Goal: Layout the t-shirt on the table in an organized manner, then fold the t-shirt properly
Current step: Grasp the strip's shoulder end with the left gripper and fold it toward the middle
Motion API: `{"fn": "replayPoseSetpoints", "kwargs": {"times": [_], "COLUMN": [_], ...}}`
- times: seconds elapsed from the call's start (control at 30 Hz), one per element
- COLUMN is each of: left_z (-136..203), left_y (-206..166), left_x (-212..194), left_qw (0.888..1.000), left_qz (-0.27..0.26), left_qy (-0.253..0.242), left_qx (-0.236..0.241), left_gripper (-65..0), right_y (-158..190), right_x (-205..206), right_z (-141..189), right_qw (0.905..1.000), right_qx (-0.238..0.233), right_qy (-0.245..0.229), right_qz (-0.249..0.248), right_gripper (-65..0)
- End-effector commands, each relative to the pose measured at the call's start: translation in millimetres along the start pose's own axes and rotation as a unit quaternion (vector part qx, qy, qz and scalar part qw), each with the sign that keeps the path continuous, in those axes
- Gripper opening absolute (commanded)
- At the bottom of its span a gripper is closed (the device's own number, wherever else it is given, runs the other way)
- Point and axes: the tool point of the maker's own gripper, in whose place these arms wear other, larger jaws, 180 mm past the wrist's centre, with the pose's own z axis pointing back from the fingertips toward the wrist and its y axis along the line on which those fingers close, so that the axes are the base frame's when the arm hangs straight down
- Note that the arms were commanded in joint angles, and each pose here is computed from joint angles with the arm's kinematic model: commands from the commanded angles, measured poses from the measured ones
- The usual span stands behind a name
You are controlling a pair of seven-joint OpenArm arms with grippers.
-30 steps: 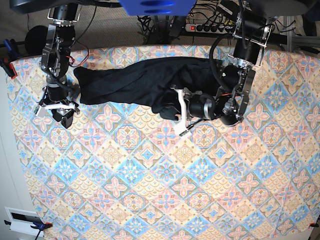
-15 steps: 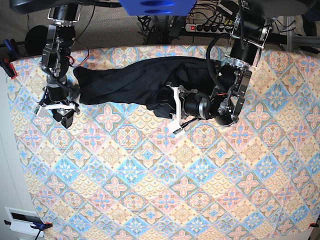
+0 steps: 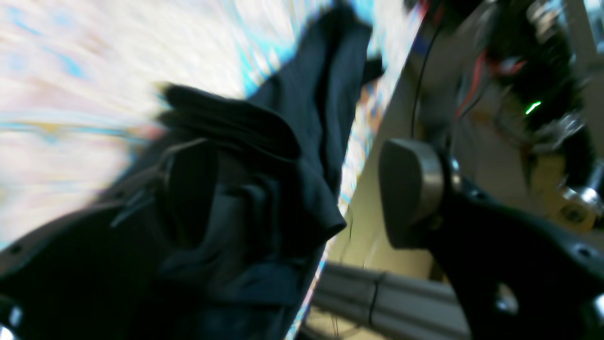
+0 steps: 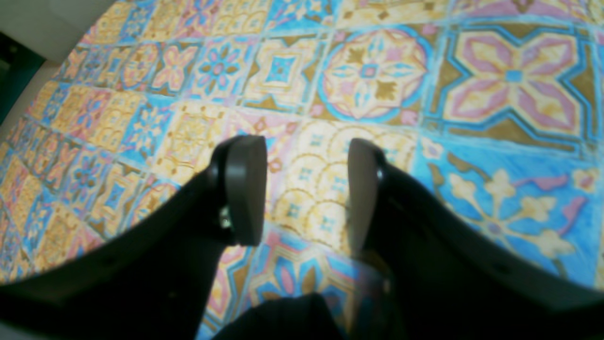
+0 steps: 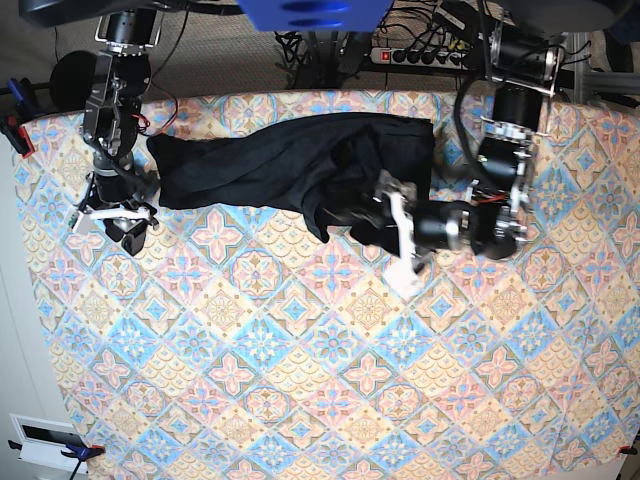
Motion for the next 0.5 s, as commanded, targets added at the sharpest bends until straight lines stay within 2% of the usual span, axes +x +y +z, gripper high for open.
{"fn": "replayPoseSetpoints", "kwargs": {"times": [0.0,0.07,0.17,0.27,0.33,0.47], "left_z": [12,24,34,30,27,26], "left_y": [0,11,31,39,43,47], "left_x": [11,6,-20,-44,-60,-67], "left_qw": [1.000,0.999,0.997,0.995,0.993,0.991], "left_qz": [-0.003,0.017,0.041,0.051,0.057,0.059], "left_qy": [-0.028,-0.045,-0.027,0.004,0.025,0.035], "left_qx": [0.000,0.017,0.061,0.086,0.101,0.112], "left_gripper": [-19.3,-24.3,-35.8,-51.1,-64.6,-63.5], "right_y": [6,7,8,9,9,9], "right_x": [17,16,15,15,15,14], "right_z": [-1,-1,-1,-1,-1,-1], "right_qw": [0.9996,0.9996,0.9996,0.9996,0.9996,0.9996], "right_qx": [0.012,0.013,0.015,0.015,0.015,0.016], "right_qy": [-0.025,-0.024,-0.022,-0.022,-0.022,-0.021], "right_qz": [0.005,0.005,0.005,0.004,0.004,0.004], "right_gripper": [-38.5,-38.5,-38.5,-38.5,-38.5,-38.5]}}
